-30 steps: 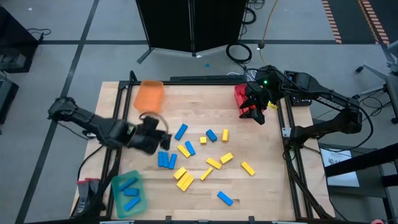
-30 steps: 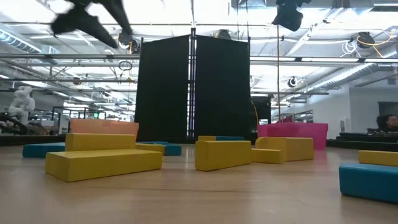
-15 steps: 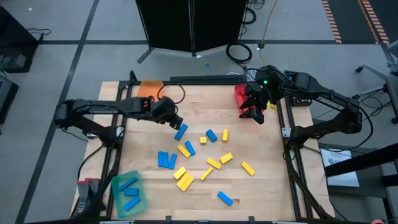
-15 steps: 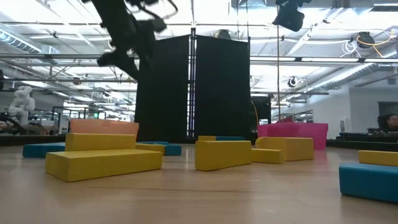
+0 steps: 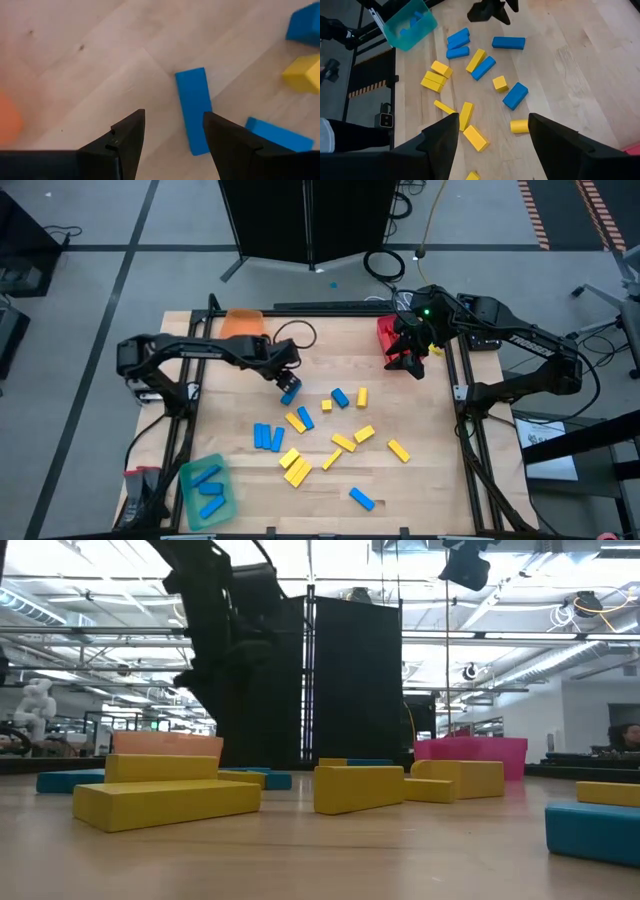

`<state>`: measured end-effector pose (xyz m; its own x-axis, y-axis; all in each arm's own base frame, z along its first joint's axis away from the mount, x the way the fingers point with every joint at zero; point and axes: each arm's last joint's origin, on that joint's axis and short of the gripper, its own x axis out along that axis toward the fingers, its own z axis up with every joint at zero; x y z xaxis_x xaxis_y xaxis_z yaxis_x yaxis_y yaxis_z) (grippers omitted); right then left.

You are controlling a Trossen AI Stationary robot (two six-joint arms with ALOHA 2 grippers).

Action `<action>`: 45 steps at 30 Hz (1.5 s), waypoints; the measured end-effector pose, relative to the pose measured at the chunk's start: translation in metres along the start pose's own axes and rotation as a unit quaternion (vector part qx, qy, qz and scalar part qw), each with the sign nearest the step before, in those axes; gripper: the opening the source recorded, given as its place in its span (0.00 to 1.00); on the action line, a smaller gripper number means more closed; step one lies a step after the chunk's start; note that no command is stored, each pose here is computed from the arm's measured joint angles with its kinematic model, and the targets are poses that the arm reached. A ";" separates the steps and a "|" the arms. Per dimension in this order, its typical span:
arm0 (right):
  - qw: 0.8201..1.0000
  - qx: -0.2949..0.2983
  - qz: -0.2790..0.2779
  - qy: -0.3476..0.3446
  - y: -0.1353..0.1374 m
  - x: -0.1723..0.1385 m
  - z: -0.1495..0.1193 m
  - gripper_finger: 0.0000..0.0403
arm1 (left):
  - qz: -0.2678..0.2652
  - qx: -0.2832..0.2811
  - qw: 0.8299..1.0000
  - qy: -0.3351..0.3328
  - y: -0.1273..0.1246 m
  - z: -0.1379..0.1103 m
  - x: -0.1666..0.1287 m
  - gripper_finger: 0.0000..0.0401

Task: Sort blocks
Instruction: Put the blue block into the green transparent bin

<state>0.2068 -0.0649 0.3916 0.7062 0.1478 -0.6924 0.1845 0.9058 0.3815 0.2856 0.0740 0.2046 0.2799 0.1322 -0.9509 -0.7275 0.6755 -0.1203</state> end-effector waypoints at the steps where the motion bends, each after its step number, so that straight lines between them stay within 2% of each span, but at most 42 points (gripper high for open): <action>1: 1.000 0.000 0.000 0.000 0.000 0.000 0.000 0.58 | 0.002 0.008 1.000 0.003 0.000 0.000 0.003 0.52; 5: 1.000 0.000 0.000 0.000 0.000 0.000 0.000 0.58 | 0.002 0.023 1.000 0.004 -0.002 0.002 0.010 0.52; 10: 1.000 0.000 0.001 0.000 0.000 0.000 0.000 0.58 | -0.019 0.020 0.999 -0.029 -0.006 0.008 0.010 0.52; 14: 1.000 0.000 0.001 0.000 0.000 0.000 0.000 0.58 | -0.016 0.018 0.999 -0.035 -0.006 0.009 0.009 0.52; 19: 1.000 0.000 0.001 0.000 0.000 0.000 0.000 0.58 | -0.017 -0.035 0.999 -0.030 -0.006 0.008 0.009 0.52; 25: 1.000 0.000 0.001 0.000 0.000 0.000 0.000 0.58 | -0.021 -0.047 0.998 -0.028 -0.006 0.008 0.009 0.52; 29: 1.000 0.000 0.002 0.000 0.000 0.000 0.000 0.58 | -0.034 -0.040 0.998 -0.018 -0.007 0.007 0.009 0.52; 38: 1.000 0.000 0.002 0.000 0.000 0.000 0.000 0.58 | -0.042 0.019 0.999 -0.015 -0.007 0.007 0.009 0.52; 45: 1.000 0.000 0.002 0.000 0.000 0.000 0.000 0.58 | -0.046 0.024 0.999 -0.013 -0.008 0.007 0.009 0.56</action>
<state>0.2068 -0.0648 0.3917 0.7065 0.1508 -0.6915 0.1817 0.9057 0.3831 0.2983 0.0746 0.1990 0.3612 0.0860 -0.9285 -0.6670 0.7197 -0.1928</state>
